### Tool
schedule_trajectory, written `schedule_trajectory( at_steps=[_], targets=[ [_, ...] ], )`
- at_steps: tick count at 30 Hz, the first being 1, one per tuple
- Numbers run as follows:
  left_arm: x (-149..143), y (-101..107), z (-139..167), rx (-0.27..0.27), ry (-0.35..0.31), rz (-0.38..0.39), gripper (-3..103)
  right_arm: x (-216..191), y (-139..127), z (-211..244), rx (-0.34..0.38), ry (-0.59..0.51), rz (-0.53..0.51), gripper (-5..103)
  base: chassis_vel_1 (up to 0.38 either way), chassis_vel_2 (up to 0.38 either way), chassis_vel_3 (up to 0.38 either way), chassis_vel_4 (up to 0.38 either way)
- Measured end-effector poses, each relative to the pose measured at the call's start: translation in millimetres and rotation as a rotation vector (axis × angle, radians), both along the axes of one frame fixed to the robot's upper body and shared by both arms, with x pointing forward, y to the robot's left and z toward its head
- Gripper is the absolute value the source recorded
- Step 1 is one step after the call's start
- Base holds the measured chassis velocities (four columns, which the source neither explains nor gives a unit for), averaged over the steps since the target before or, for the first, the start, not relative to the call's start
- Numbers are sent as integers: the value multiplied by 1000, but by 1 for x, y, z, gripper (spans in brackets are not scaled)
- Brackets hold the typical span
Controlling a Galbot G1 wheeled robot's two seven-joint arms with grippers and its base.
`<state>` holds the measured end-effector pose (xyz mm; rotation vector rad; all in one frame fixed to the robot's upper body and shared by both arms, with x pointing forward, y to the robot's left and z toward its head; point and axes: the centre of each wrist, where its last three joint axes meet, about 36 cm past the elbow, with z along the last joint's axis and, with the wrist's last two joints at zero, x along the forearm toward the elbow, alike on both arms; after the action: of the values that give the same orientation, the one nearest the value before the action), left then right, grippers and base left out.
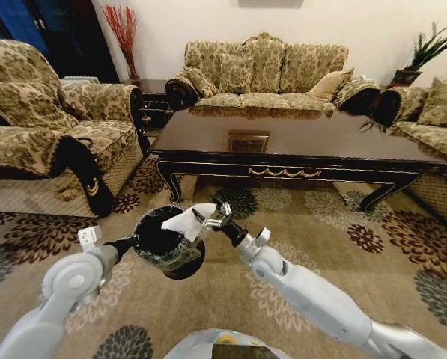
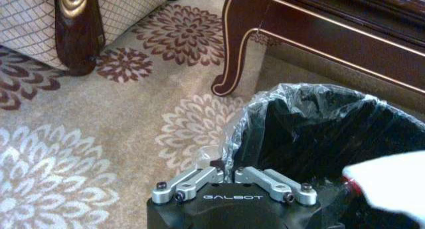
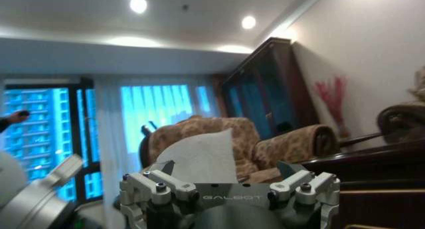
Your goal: Move to the front of the table and pick up the trash from the floor, then place it into the trash bin.
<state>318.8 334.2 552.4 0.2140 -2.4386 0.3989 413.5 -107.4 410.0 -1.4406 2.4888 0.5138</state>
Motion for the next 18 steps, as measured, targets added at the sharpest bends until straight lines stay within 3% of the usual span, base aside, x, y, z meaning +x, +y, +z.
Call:
schedule_trajectory(
  at_steps=[3,5,11,13,18],
  targets=[
    [-1,-1,-2,0,1,3,3,-5,8,1,-18,-10,45,100,0,0,0,0],
    [0,0,-6,-3,5,11,3,-11,32,8,-40,-20,121,100,0,0,0,0],
    [5,3,-12,-6,10,23,3,-9,67,18,-55,-44,171,100,0,0,0,0],
    [6,4,-15,-8,14,25,3,1,85,24,-65,-72,190,100,0,0,0,0],
    [8,4,-18,-6,16,23,3,31,96,33,-116,-150,189,100,0,0,0,0]
  ],
)
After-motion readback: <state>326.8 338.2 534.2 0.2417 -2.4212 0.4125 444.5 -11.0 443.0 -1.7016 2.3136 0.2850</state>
